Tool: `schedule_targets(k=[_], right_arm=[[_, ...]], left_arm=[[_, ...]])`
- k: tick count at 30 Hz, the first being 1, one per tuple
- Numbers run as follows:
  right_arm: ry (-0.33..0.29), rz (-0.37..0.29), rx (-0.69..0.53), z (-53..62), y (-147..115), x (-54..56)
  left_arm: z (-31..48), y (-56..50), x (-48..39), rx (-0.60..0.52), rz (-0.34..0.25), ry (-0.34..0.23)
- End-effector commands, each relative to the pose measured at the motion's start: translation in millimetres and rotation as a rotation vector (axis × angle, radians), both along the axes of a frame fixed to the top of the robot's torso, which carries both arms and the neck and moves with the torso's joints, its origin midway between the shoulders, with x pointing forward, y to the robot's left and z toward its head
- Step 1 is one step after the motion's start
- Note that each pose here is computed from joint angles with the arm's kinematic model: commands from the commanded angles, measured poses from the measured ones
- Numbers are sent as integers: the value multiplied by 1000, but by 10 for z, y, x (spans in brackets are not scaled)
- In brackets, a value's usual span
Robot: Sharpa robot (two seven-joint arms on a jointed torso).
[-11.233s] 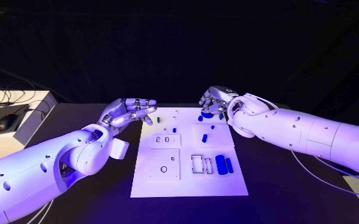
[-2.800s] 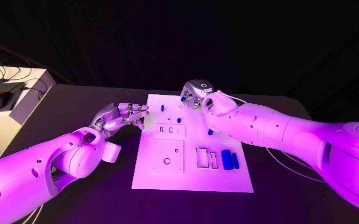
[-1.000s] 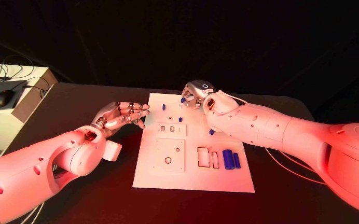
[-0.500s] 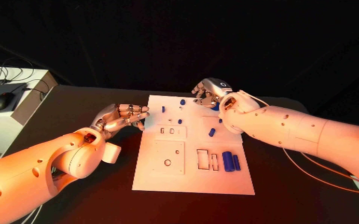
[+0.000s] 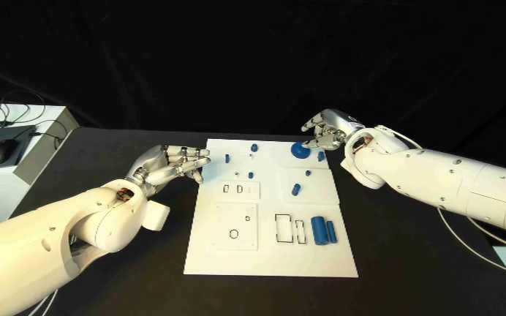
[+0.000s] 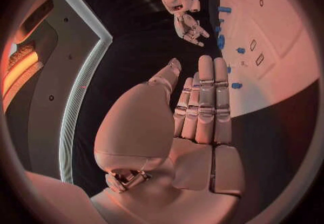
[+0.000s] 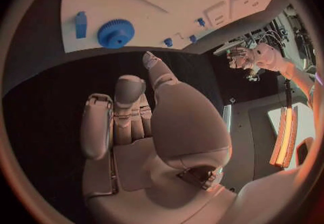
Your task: Assemble the parts on the task board
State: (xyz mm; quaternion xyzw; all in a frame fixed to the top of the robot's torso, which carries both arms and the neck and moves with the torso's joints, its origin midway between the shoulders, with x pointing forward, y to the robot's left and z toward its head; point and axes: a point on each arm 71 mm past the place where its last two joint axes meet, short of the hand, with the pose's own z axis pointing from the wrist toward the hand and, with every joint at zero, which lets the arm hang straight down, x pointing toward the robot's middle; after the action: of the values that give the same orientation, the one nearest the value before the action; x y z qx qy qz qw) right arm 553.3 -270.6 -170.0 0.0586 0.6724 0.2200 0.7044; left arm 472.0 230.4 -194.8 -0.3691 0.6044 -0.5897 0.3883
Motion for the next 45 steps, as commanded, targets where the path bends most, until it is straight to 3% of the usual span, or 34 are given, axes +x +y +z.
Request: schedule_targets(k=[1, 8, 45], right_arm=[[93, -11, -64, -75, -60, 24], [117, -43, -98, -125, -97, 92], [204, -57, -127, -288, 144, 312]], left_arm=[[15, -22, 1, 3, -10, -13], [10, -40, 11, 2, -14, -13], [-3, -74, 25, 4, -21, -9]])
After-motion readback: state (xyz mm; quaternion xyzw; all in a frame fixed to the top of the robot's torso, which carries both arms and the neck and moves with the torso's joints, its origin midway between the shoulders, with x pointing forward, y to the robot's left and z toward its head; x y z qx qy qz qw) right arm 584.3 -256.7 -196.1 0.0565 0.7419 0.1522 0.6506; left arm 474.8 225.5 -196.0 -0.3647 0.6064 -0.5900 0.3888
